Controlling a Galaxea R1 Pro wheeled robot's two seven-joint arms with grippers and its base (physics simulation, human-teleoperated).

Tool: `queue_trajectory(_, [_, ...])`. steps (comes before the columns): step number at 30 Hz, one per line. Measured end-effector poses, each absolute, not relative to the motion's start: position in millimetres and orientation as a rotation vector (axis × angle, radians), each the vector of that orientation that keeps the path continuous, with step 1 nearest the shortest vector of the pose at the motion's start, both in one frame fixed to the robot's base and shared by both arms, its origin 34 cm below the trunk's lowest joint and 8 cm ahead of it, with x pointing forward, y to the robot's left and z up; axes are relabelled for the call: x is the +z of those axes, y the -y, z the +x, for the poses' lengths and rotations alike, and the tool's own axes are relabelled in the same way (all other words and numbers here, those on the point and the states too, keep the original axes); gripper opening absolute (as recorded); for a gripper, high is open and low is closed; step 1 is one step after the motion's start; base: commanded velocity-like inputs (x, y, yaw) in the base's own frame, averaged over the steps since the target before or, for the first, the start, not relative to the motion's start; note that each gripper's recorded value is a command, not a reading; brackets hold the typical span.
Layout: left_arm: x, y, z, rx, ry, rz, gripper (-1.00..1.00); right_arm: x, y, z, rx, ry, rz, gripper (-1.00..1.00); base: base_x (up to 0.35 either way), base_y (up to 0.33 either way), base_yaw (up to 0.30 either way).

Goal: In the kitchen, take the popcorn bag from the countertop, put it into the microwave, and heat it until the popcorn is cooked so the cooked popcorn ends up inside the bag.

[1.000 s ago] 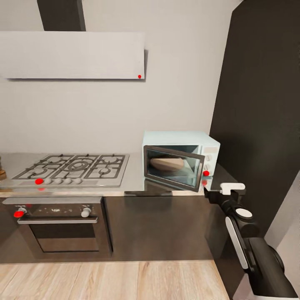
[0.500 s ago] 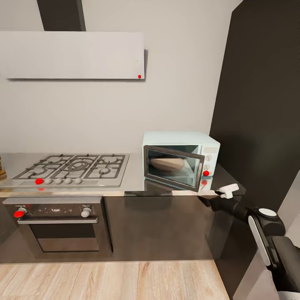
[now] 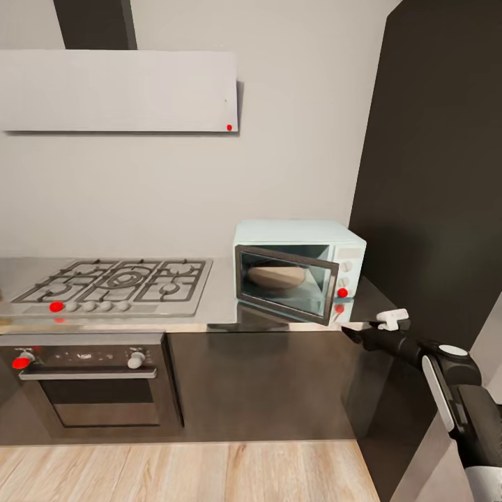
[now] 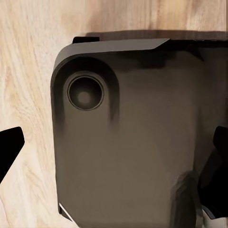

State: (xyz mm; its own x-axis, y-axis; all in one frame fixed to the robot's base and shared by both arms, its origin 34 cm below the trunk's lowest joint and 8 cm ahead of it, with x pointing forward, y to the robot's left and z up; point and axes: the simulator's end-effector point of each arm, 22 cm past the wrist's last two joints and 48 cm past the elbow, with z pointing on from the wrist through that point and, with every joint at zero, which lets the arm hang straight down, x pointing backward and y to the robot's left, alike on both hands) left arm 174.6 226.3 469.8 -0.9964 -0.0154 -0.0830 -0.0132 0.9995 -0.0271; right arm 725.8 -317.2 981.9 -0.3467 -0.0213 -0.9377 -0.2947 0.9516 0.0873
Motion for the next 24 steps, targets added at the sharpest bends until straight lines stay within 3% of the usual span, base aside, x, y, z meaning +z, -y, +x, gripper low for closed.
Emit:
queue_trajectory(8, [469.7, -230.8, 174.4, -0.032, -3.058, -0.025, 1.0, 982.0, 315.8, 726.3, 0.292, -1.905, -0.23, 1.0, 0.131, -0.001, 0.0])
queue_trajectory(24, [469.7, -230.0, 173.2, -0.032, -3.059, -0.025, 1.0, 983.3, 305.3, 725.8, 0.306, -1.899, -0.249, 1.0, 0.035, 0.0, 0.0])
